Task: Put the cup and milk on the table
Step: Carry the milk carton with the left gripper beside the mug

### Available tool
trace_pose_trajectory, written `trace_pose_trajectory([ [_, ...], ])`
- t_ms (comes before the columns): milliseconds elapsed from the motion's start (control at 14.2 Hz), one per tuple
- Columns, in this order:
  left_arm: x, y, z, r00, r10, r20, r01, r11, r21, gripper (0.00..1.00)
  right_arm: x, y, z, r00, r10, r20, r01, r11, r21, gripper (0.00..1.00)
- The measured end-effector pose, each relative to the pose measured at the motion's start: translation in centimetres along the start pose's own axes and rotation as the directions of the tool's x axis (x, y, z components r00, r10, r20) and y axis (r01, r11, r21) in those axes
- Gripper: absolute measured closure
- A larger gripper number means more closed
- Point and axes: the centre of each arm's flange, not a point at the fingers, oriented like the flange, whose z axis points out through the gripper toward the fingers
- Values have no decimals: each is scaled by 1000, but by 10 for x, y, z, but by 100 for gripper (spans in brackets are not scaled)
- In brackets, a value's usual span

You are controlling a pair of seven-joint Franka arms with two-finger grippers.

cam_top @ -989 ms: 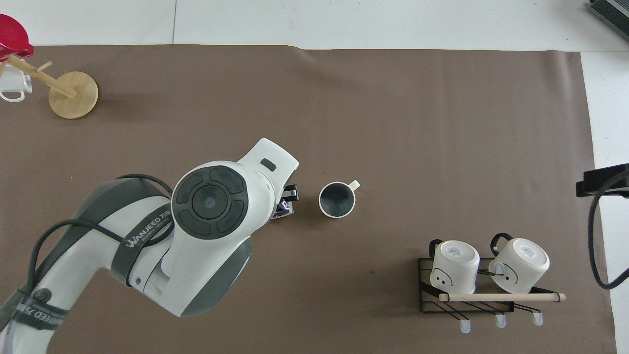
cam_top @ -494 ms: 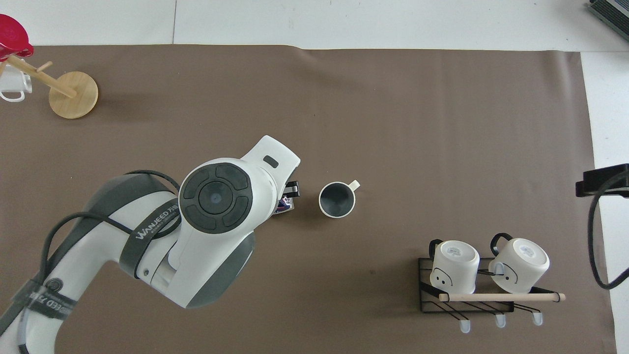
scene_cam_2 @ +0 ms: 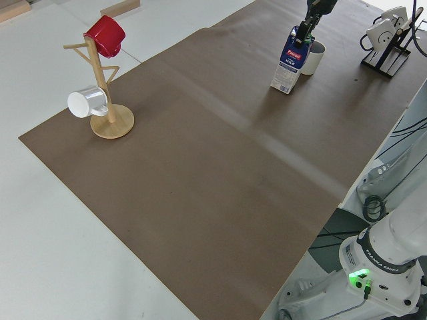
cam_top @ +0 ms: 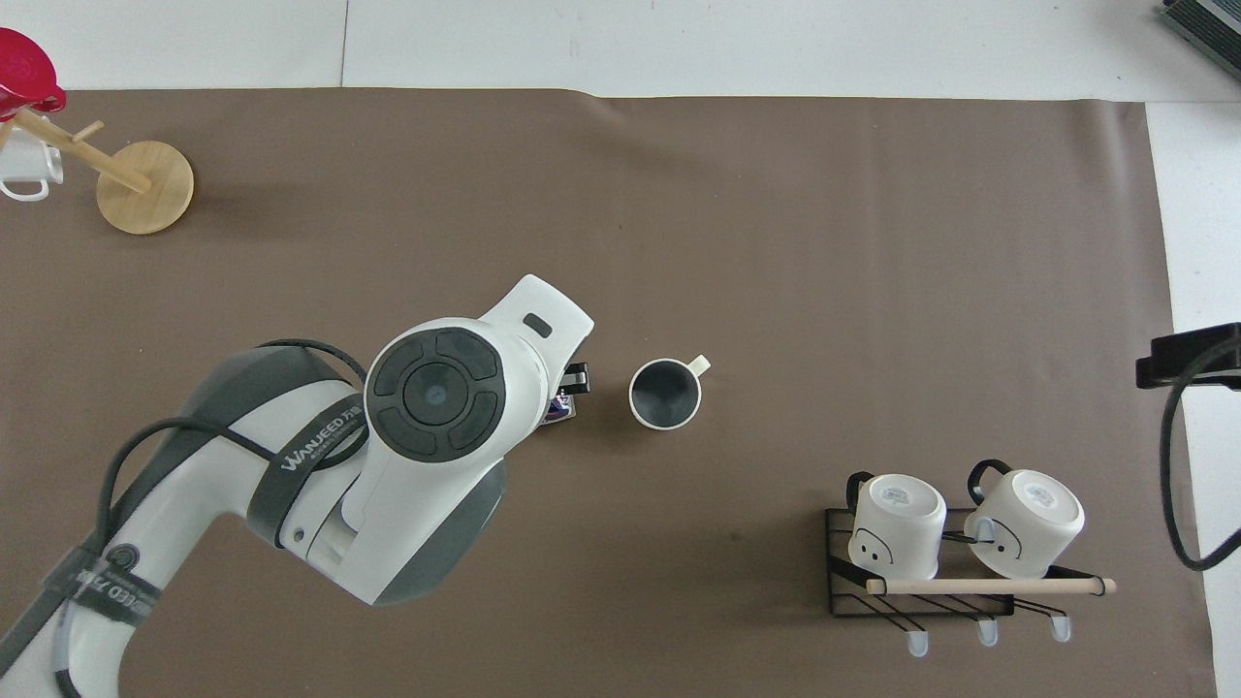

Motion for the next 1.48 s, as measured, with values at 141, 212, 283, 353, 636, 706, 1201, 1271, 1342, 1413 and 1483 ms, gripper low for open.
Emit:
trace_pose_trajectory([
  [141, -1, 0, 1, 1000, 6, 2, -6, 1000, 1, 31, 0, 0, 0, 1000, 0, 0, 0, 1000, 0, 0],
  [212, -1, 1, 1, 1000, 8, 1, -8, 1000, 1, 19, 0, 0, 0, 1000, 1, 0, -1, 1000, 0, 0],
  [283, -1, 1, 1, 1000, 9, 1, -9, 1000, 1, 10, 0, 0, 0, 1000, 1, 0, -1, 1000, 0, 0],
  [353, -1, 1, 1, 1000, 9, 1, -9, 1000, 1, 1, 0, 1, 0, 1000, 1, 0, -1, 1000, 0, 0],
  [636, -3, 5, -7, 1000, 15, -2, -15, 1000, -1, 0, 0, 1, 0, 1000, 1, 0, -1, 1000, 0, 0],
  [706, -2, 4, -12, 1000, 14, 0, -14, 1000, 3, 0, 0, 1, 0, 1000, 2, 0, -2, 1000, 0, 0],
  [1201, 30, -37, -95, 999, 37, 33, -39, 998, 56, 0, 0, 1, 0, 1000, 2, 0, -2, 1000, 0, 0],
  [1271, 38, -53, -106, 998, 48, 41, -51, 997, 65, 0, 0, 1, 0, 1000, 2, 0, -2, 1000, 0, 0],
  [1342, 45, -69, -115, 997, 58, 53, -62, 995, 74, 0, 0, 1, 0, 1000, 2, 0, -2, 1000, 0, 0],
  [1413, 52, -87, -122, 995, 70, 64, -75, 994, 81, 0, 0, 1, 0, 1000, 2, 0, -2, 1000, 0, 0],
  [1483, 58, -105, -129, 994, 82, 72, -88, 992, 87, 0, 0, 1, 0, 1000, 2, 0, -2, 1000, 0, 0],
])
